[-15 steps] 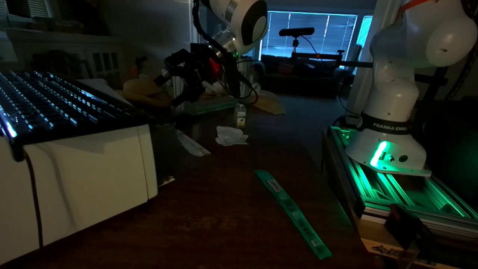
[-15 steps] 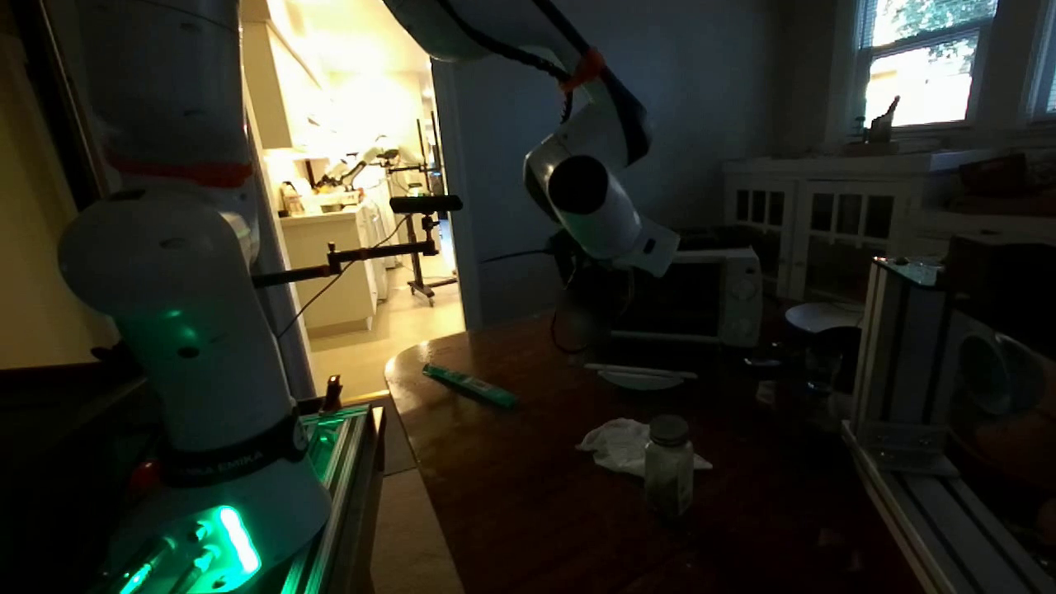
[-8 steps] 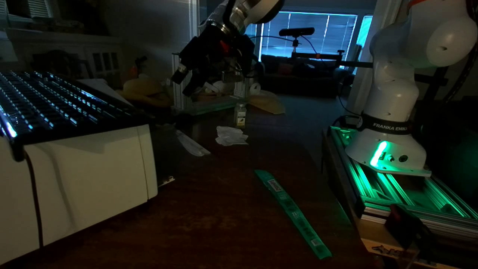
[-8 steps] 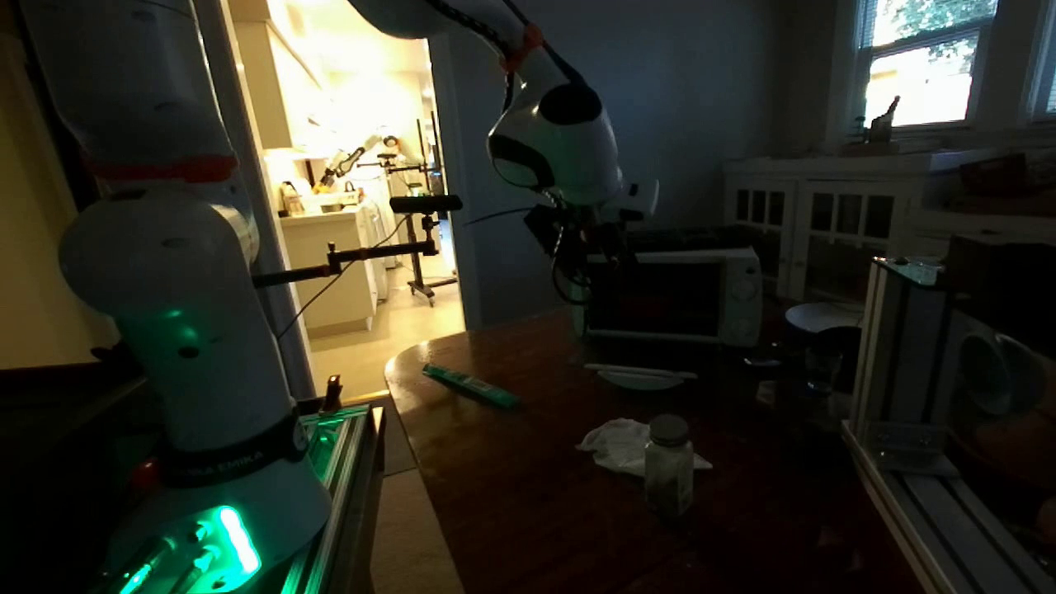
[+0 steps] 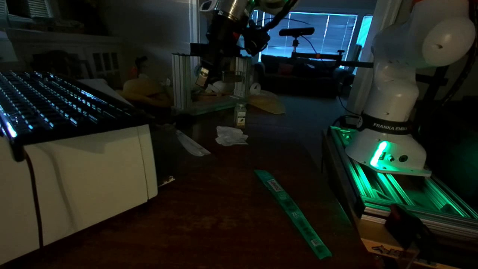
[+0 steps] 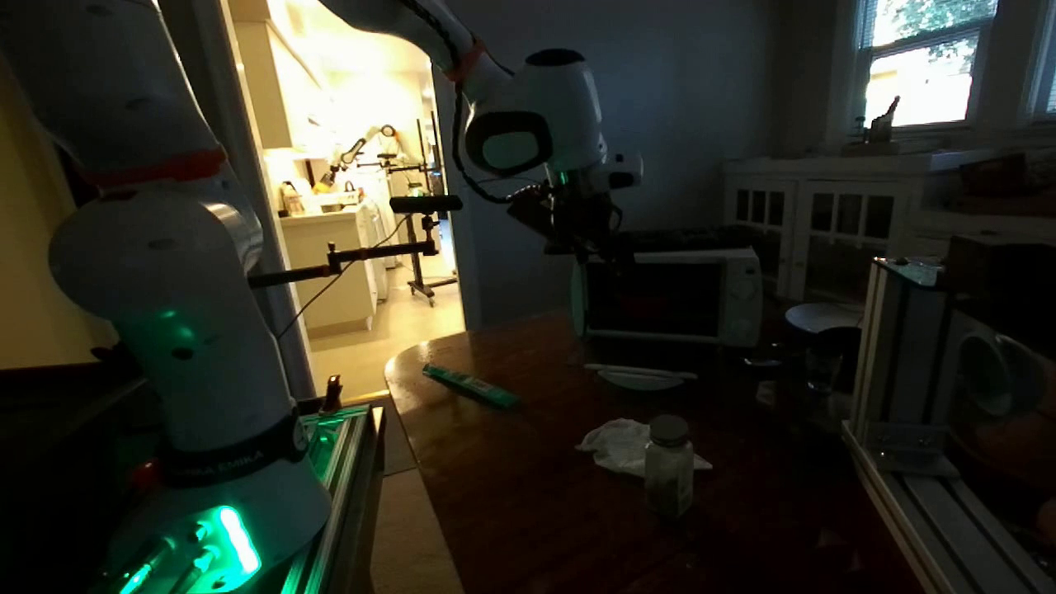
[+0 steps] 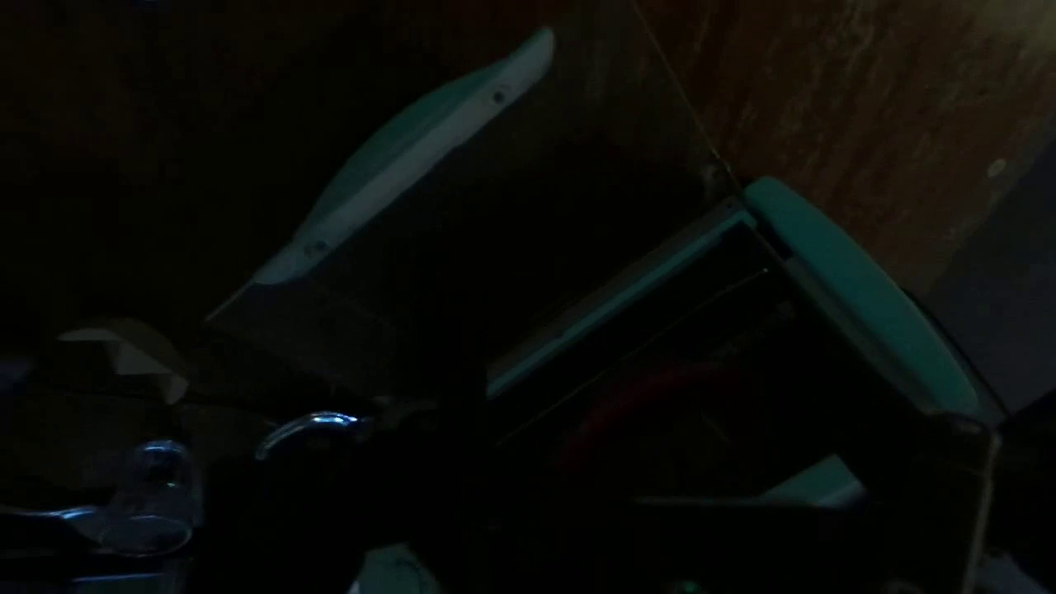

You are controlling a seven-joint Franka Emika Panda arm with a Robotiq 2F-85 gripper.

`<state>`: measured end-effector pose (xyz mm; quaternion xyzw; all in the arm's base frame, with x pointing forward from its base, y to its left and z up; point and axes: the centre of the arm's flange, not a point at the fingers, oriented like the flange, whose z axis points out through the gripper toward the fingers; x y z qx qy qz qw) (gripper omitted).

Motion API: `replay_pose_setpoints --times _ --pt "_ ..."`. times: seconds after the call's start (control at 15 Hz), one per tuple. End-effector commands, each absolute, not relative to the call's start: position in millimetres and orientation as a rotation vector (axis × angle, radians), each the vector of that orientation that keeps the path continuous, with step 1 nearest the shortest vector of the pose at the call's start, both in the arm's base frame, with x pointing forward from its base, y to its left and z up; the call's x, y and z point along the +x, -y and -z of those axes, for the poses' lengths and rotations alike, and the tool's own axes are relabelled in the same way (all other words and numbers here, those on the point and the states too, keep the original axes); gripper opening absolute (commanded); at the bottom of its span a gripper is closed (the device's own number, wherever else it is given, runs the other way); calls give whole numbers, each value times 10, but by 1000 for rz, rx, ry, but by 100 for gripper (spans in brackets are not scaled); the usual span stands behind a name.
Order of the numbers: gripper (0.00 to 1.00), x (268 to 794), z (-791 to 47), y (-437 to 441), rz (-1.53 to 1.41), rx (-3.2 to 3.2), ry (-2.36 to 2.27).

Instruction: Put the red bowl in the white oven.

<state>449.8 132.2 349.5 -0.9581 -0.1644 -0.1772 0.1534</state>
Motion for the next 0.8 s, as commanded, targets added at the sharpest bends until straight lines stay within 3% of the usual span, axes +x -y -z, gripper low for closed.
replay_pose_setpoints --times 0.0,0.73 --pt "100 4388 -3860 -1206 481 -2931 438" --pt "100 4434 -3738 -1033 524 -2977 406"
